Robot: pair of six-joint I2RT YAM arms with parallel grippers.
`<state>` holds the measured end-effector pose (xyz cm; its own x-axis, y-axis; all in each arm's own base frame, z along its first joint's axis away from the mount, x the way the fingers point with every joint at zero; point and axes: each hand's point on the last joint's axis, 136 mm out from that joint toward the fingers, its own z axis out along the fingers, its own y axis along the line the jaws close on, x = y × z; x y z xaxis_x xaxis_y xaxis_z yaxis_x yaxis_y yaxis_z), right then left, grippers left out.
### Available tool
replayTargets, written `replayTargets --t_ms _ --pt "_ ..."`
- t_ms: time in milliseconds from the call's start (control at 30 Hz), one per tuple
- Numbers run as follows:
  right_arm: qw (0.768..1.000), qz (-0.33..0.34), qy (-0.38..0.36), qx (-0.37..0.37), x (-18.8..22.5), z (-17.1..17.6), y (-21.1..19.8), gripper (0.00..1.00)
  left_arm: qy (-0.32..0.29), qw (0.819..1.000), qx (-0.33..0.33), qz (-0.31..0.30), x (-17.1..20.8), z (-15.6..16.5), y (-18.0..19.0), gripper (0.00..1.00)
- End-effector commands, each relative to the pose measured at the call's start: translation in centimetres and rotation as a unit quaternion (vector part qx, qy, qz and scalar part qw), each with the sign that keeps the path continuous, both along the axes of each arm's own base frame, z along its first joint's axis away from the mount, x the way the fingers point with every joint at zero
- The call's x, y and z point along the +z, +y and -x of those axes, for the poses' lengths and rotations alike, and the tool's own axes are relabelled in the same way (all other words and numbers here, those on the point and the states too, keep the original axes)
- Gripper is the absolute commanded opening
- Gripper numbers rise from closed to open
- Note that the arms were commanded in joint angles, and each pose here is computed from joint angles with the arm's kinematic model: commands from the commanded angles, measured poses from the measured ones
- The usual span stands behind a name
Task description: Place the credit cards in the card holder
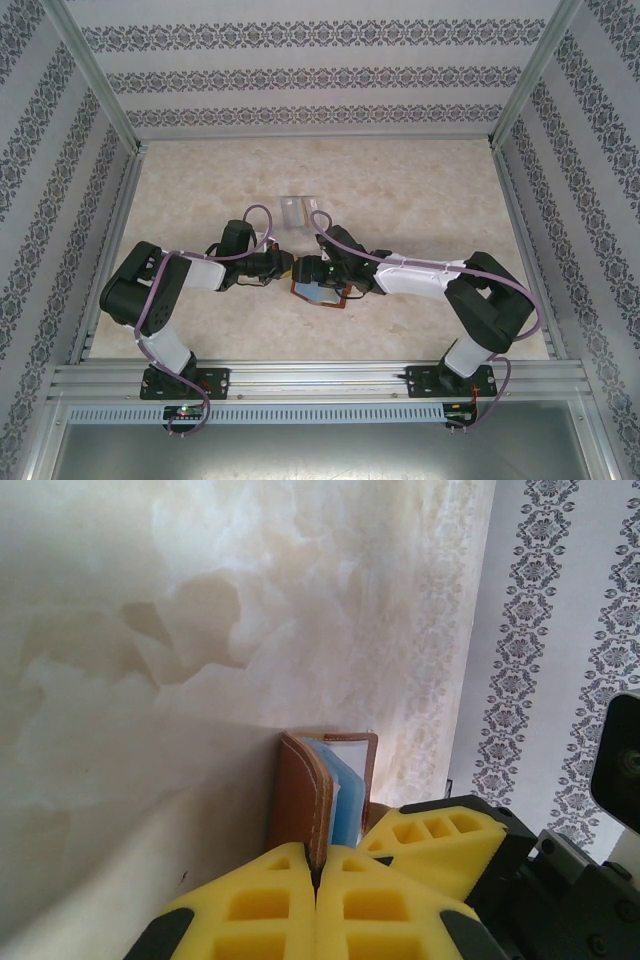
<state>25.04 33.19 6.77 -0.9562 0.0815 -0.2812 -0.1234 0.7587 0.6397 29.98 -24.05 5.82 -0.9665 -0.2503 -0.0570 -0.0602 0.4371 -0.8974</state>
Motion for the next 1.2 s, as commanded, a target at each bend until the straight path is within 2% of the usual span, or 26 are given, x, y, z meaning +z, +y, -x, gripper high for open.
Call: replayTargets --t_ms 0,633,867,1167 --pt "1.0 0.002 0.011 0.007 -1.2 0.7 0.1 0.63 -0.012 1.0 -0.003 0.015 0.6 -0.4 -0.2 0.0" --pt "0.999 0.028 0.039 -0.011 -3.7 1.3 -0.6 0.63 -0.013 1.0 -0.003 0.025 0.8 -0.5 -0.4 0.0" --pt "0.995 0.085 0.029 -0.042 -4.7 1.5 -3.0 0.63 -0.014 1.0 -0.001 0.026 0.8 -0.6 -0.3 0.0" --pt "0.992 0.115 0.018 -0.053 -4.9 1.5 -4.5 0.64 -0.012 1.0 -0.001 0.025 0.7 -0.7 -0.4 0.0"
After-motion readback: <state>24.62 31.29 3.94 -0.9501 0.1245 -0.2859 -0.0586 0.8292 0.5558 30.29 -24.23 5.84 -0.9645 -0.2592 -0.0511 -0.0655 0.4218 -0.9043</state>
